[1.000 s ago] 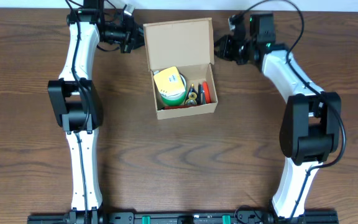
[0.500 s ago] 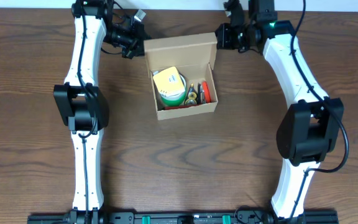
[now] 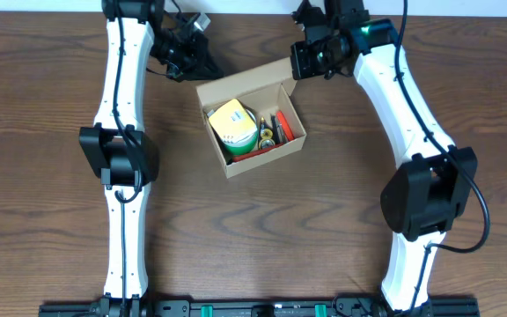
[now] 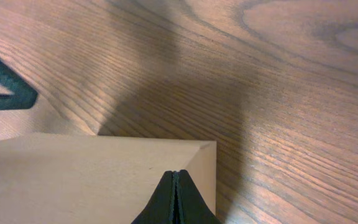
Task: Pack container
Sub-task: 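Lift the lid with both grippers and fold it down over the box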
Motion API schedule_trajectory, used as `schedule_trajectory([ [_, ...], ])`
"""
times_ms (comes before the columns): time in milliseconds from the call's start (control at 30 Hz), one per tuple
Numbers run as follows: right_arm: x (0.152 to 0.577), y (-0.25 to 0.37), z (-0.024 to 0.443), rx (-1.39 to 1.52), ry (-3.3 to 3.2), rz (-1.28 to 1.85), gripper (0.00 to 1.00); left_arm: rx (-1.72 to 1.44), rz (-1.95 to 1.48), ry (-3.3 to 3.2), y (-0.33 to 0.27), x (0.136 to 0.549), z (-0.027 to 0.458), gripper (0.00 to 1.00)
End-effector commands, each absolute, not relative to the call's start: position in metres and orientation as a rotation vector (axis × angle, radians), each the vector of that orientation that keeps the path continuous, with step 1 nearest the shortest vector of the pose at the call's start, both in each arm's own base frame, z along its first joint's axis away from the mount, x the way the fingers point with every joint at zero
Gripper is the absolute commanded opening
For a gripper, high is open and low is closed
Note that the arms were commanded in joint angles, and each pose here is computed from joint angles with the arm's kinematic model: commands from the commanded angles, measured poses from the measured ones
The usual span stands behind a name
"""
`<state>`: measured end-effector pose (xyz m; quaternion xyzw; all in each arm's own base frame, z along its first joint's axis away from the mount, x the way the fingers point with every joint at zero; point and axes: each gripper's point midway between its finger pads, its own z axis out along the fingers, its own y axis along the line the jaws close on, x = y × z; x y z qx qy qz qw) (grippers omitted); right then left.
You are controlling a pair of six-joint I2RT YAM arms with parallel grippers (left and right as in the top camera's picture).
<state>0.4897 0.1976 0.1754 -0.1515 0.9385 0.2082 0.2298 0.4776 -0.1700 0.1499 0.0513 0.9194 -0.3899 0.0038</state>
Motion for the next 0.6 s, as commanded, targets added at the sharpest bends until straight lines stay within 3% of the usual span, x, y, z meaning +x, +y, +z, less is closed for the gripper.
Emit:
schedule_trajectory([
  [0,0.485,0.199,0.22,-0.475,2.482,0.507,0.01,0.218,-1.041,2.938,-0.167,0.458,0.172,0.06],
  [267,0.47,0.191,0.241,-0.502,2.468,0.47,0.01,0.233,-0.884,2.942,-0.175,0.447,0.193,0.06],
  [567,0.454,0.185,0.231,-0.554,2.537,0.399,0.01,0.276,-0.732,2.952,-0.189,0.436,0.202,0.05],
])
